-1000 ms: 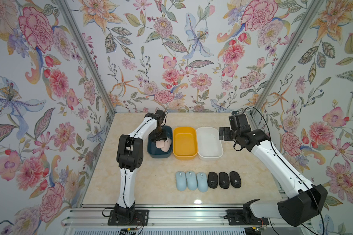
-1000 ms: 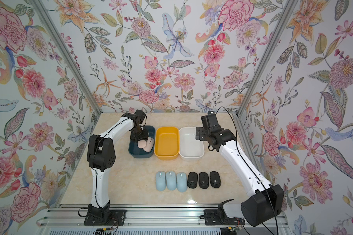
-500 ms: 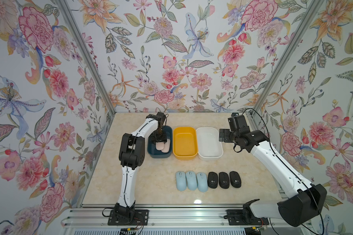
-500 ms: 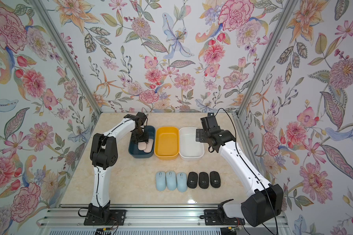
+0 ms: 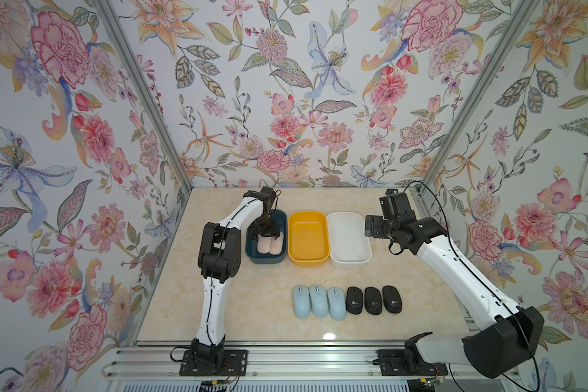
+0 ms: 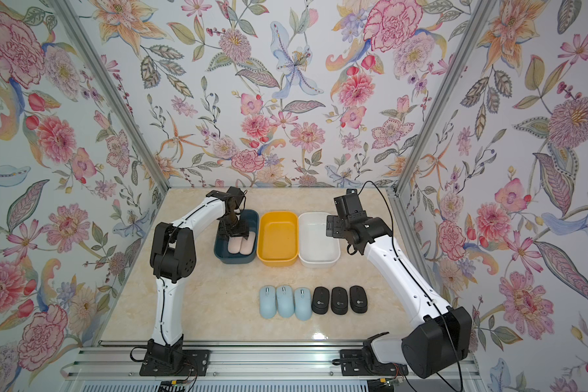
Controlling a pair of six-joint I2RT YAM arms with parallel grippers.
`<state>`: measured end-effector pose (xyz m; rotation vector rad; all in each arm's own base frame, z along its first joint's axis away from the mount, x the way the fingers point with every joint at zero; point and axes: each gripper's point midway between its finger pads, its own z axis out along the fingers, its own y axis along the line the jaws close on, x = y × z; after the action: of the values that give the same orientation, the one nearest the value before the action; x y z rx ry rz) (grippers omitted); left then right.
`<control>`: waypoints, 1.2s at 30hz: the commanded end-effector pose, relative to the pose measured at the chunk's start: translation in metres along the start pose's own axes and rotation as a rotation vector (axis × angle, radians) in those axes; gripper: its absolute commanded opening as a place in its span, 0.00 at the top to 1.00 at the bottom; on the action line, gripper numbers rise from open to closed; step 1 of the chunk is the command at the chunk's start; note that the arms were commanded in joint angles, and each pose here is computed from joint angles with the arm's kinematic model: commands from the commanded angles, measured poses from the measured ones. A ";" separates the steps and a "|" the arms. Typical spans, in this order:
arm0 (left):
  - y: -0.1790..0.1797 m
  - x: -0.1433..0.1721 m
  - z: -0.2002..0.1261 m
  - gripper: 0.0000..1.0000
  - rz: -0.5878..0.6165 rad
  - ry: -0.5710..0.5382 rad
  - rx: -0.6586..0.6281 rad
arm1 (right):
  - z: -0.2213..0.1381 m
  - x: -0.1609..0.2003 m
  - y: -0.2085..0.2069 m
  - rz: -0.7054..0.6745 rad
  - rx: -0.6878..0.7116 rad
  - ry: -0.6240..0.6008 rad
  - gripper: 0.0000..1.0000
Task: Place the mice by color into the storage box
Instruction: Place the mouse in the storage box, then pick up the mouse from the center of the board.
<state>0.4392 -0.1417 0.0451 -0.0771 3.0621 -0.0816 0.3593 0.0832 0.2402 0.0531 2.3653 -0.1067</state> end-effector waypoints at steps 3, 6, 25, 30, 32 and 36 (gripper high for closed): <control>0.008 0.001 -0.032 0.18 0.011 -0.049 -0.015 | -0.007 0.004 -0.004 0.018 0.007 -0.010 0.01; 0.011 0.004 -0.048 0.18 0.010 -0.075 -0.024 | -0.007 0.006 -0.004 0.018 0.009 -0.006 0.01; -0.053 0.133 -0.114 0.20 0.081 -0.083 0.039 | -0.007 -0.010 0.001 0.000 0.006 -0.027 0.02; -0.074 0.173 -0.112 0.20 0.103 -0.056 0.048 | -0.003 -0.008 0.007 -0.001 -0.008 -0.011 0.02; -0.078 0.189 -0.106 0.20 0.116 -0.035 0.045 | -0.001 -0.008 0.011 -0.003 -0.012 -0.008 0.02; -0.083 0.221 -0.087 0.21 0.126 0.013 0.038 | 0.001 -0.007 0.016 -0.009 -0.012 -0.004 0.02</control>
<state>0.2340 -0.2296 0.1262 0.1830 3.0400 -0.1260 0.3615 0.0950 0.2360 0.0300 2.3775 -0.0959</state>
